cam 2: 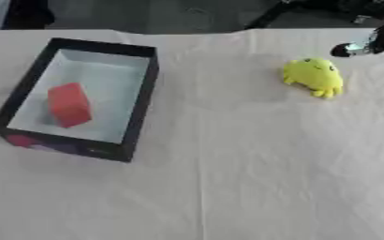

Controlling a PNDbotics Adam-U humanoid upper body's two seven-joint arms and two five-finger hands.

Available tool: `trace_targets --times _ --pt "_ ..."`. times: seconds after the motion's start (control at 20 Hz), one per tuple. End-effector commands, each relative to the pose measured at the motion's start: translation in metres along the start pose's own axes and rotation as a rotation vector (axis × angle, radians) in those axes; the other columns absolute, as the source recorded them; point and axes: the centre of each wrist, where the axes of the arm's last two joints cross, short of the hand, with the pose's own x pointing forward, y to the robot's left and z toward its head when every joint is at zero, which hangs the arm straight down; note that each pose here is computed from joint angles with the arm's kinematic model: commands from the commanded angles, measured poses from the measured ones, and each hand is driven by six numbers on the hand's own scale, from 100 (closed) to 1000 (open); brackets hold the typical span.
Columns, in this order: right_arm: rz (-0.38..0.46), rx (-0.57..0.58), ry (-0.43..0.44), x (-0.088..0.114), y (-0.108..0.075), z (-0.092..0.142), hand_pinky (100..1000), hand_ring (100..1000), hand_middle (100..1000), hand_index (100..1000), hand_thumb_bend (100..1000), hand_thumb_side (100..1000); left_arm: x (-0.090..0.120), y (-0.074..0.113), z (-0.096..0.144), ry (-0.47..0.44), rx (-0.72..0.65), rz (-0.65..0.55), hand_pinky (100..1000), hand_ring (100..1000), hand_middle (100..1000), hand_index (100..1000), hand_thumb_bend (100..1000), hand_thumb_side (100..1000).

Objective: Pick up objects on the table and place them in the box.

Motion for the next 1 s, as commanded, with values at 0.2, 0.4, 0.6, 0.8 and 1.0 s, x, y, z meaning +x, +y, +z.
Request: trace_targets --times 0.2,0.4,0.6,0.8,1.0 --pt "0.024 -0.004 0.039 -0.007 -0.003 0.002 950 925 880 927 554 446 0.014 0.000 -0.013 -0.053 -0.015 -0.009 801 734 787 852 540 666" --pt "0.011 0.011 0.037 -0.008 0.004 -0.002 950 924 880 927 558 453 0.013 -0.001 -0.012 -0.048 -0.016 -0.006 801 734 787 852 538 667" --pt "0.007 0.030 0.035 -0.008 0.010 -0.006 949 924 880 927 561 463 0.013 -0.001 -0.012 -0.047 -0.020 -0.006 801 733 787 853 539 667" --pt "0.008 0.050 0.041 -0.009 0.015 -0.009 948 924 879 928 565 471 0.012 -0.001 -0.011 -0.042 -0.020 -0.005 801 732 786 853 536 667" --pt "0.008 0.071 0.050 -0.010 0.022 -0.012 947 923 878 928 569 481 0.011 -0.001 -0.010 -0.038 -0.019 -0.004 803 732 784 853 534 669"
